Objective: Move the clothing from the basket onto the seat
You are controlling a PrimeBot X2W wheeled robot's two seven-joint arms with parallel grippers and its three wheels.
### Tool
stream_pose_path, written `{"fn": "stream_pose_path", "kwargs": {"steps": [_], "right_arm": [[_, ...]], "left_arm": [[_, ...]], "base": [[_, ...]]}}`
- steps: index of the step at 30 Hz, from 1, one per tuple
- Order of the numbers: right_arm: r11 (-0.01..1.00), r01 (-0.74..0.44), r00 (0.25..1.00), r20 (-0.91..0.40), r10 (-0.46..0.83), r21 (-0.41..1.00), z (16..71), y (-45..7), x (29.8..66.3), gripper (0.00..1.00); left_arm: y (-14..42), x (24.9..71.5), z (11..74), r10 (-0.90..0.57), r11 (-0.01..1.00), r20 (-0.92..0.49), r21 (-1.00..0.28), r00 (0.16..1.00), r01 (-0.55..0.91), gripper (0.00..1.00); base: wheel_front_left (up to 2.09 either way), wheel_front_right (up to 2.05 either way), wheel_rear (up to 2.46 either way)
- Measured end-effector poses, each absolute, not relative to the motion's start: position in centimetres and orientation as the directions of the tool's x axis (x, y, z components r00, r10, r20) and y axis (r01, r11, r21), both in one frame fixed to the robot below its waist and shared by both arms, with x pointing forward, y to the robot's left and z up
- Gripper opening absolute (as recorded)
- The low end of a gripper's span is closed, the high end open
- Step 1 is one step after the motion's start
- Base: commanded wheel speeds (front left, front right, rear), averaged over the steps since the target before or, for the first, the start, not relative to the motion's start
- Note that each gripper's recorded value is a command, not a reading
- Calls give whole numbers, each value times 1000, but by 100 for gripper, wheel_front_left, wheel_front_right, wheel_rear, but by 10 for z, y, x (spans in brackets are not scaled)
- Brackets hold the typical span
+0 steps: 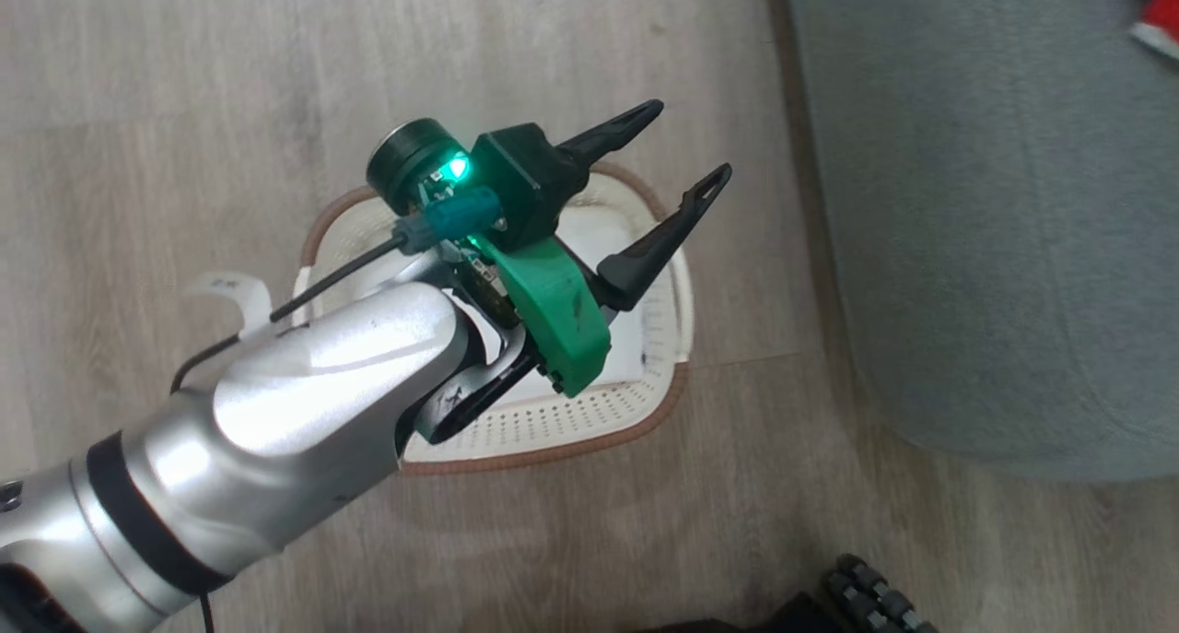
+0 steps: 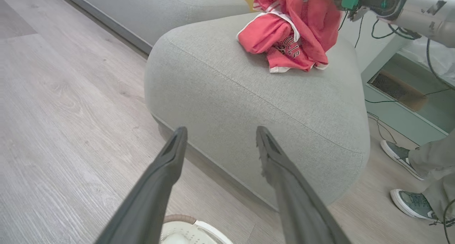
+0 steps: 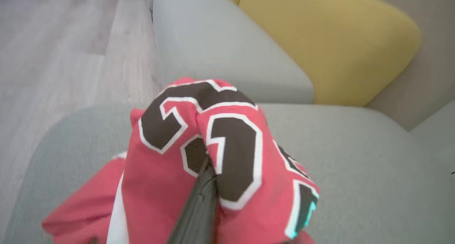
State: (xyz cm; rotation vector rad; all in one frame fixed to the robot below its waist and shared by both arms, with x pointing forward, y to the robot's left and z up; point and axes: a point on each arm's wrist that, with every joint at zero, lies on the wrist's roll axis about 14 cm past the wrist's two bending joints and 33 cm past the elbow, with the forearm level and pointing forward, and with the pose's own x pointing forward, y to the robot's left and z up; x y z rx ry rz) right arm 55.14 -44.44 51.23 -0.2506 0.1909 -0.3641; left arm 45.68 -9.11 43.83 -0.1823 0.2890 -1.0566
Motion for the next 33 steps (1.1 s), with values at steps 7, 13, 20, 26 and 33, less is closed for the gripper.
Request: {"fn": "stream_pose_path", "kwargs": {"steps": [7, 13, 20, 26, 33], "right_arm": [[911, 295, 832, -391, -393, -288, 452, -442, 547, 0], [910, 294, 810, -429, -400, -293, 454, -443, 537, 100], [903, 319, 810, -413, -417, -286, 481, -450, 520, 100], [912, 311, 792, -457, -405, -268, 494, -447, 492, 100], [918, 303, 839, -384, -385, -256, 536, -450, 466, 100]], "left_arm": [[-77, 462, 435, -855, 519, -157, -273, 495, 810, 100], [-77, 462, 450, -852, 523, -134, -247, 506, 815, 100], [-79, 453, 466, -851, 524, -118, -233, 511, 819, 100], [-82, 437, 487, -852, 522, -90, -221, 516, 823, 100], [-78, 421, 510, -836, 545, -58, -207, 546, 812, 100]], "base": [[0, 0, 0], [0, 0, 0], [0, 0, 0], [0, 0, 0], [0, 0, 0]]}}
